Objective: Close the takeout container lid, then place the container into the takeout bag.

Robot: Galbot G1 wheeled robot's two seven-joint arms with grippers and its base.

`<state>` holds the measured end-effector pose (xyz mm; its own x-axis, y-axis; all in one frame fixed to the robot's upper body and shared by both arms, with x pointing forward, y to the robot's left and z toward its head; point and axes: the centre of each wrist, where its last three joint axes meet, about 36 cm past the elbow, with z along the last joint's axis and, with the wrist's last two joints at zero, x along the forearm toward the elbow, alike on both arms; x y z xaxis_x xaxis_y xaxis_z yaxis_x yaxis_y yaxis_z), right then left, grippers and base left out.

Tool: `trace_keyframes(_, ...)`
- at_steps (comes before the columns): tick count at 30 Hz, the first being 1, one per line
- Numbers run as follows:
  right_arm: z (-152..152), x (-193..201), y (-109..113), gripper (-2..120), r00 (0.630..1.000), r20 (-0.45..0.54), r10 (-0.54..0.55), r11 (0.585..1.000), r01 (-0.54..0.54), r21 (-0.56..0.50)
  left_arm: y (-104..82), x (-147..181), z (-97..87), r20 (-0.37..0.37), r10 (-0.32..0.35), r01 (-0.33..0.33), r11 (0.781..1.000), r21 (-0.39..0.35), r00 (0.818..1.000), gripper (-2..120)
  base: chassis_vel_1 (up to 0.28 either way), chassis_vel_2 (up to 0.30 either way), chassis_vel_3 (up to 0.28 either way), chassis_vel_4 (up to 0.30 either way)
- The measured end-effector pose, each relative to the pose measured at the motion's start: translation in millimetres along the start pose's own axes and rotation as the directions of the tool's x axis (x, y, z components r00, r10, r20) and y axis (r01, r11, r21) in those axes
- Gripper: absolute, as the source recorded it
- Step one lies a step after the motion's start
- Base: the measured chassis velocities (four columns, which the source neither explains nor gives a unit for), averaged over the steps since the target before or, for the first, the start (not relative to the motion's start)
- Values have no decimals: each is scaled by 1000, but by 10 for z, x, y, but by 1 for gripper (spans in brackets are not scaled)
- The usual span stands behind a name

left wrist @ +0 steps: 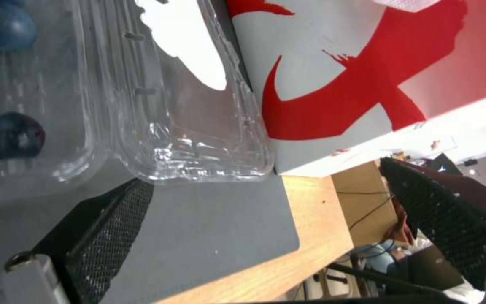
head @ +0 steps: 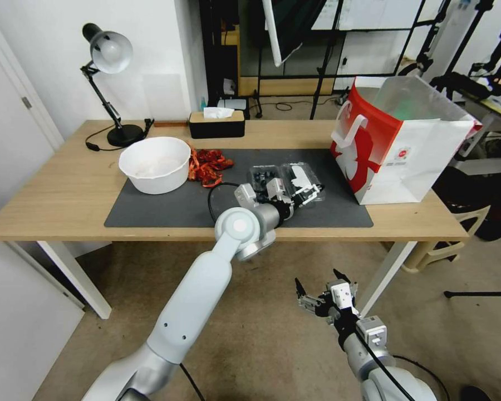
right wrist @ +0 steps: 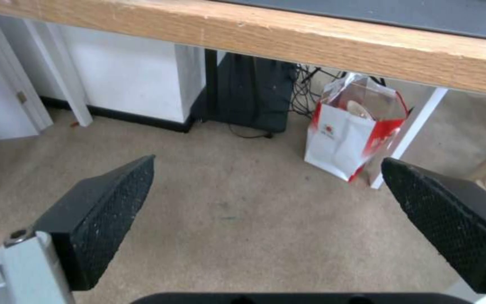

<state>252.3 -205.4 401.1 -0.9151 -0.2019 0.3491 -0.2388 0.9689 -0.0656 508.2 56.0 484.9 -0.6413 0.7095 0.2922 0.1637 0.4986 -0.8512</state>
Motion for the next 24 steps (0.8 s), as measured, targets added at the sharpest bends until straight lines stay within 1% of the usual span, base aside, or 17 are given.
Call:
trace_keyframes(10,-16,9,10,100,1000,3,-10,1000,10,8,52,218,-20,20,-4,5,1000,-11,1000,100,0,0,0,0)
trace_keyframes(14,-51,33,-31,100,1000,6,-22,999,22,27,71,309,-71,40,-8,8,1000,-13,999,100,0,0,0,0)
trace_keyframes(16,-69,49,-107,100,999,10,-35,998,35,43,72,400,-96,50,-8,9,1000,-21,999,100,0,0,0,0)
trace_keyframes(19,-75,48,-146,100,999,13,-40,998,40,47,78,441,-90,53,-11,12,1000,-19,999,100,0,0,0,0)
trace_keyframes(24,-81,43,-146,100,999,18,-41,998,40,41,72,438,-10,41,-9,9,1000,-2,999,100,0,0,0,0)
